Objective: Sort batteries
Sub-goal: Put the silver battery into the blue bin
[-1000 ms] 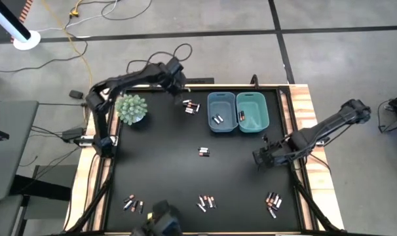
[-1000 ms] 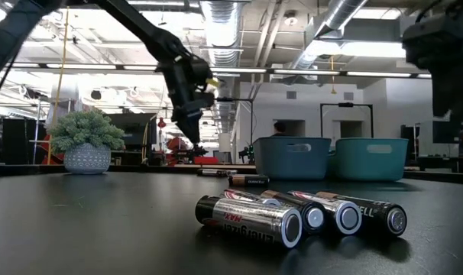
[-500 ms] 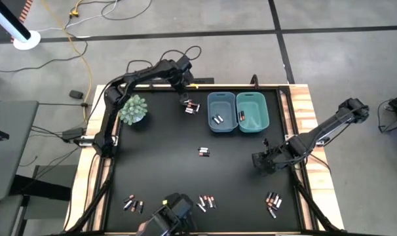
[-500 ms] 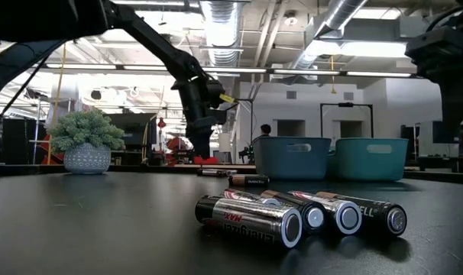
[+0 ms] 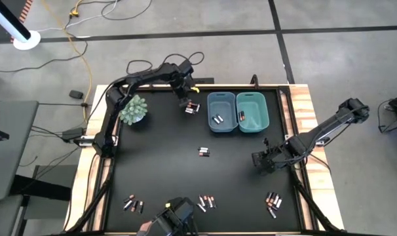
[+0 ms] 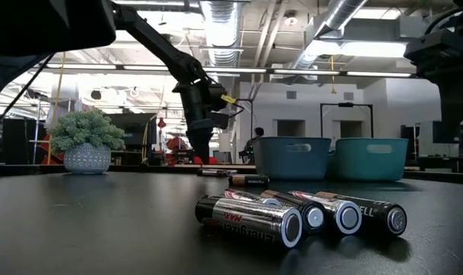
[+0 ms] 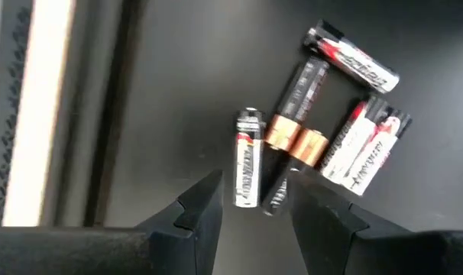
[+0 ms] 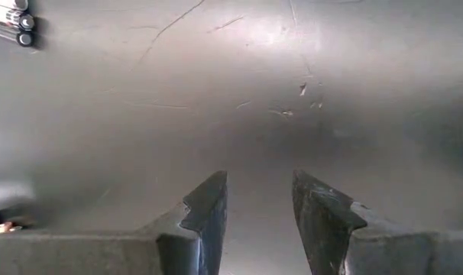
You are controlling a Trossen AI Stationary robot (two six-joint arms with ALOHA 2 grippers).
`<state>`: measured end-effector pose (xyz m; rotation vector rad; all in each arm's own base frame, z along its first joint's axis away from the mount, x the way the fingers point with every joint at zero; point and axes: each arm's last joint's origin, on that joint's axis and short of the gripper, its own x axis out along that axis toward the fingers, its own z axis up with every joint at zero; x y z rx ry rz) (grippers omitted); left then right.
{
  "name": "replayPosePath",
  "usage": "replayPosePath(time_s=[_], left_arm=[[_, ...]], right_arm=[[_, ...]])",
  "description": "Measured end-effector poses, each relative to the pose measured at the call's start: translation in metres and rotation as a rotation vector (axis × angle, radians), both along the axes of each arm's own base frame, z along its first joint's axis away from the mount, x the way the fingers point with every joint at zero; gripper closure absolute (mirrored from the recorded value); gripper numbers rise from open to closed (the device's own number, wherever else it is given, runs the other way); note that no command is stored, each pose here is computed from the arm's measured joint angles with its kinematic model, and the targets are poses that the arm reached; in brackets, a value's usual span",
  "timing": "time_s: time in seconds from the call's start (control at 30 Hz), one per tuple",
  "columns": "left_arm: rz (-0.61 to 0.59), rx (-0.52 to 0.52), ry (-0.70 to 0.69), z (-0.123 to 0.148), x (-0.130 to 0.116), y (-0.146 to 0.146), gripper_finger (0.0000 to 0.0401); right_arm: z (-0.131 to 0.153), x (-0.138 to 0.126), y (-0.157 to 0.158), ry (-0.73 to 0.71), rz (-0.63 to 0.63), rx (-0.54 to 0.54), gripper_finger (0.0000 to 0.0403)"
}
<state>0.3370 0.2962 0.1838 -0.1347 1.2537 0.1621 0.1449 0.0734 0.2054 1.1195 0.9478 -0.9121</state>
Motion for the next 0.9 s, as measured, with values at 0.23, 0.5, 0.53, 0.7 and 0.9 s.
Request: replayPosePath(time_s=[0.23,0.5,0.53,0.7,0.9], left_arm=[[-0.013,0.037,-0.025,0.002,0.002,0.003,0.0260],[-0.044,0.078,-0.057,0.001,0.005,0.005,0.0260],[-0.048,0.084,-0.061,-0.001,0.005,0.005,0.0260],[-0.034,0.064,-0.046,-0.007,0.003,0.003,0.0260],[-0.037,0.038,-0.017,-0.019,-0.001,-0.001,0.0260]], right_arm=[[0.000,-0.001,-0.001,0.012,0.000,-0.007,0.0239],[0.000,-0.001,-0.001,0.011,0.000,-0.007,0.0239],[0.000,-0.001,-0.001,0.011,0.000,-0.007,0.0239],[0.000,-0.001,-0.001,0.011,0.000,-0.007,0.0239],[0.000,-0.001,-0.001,0.011,0.001,-0.008,0.0239]])
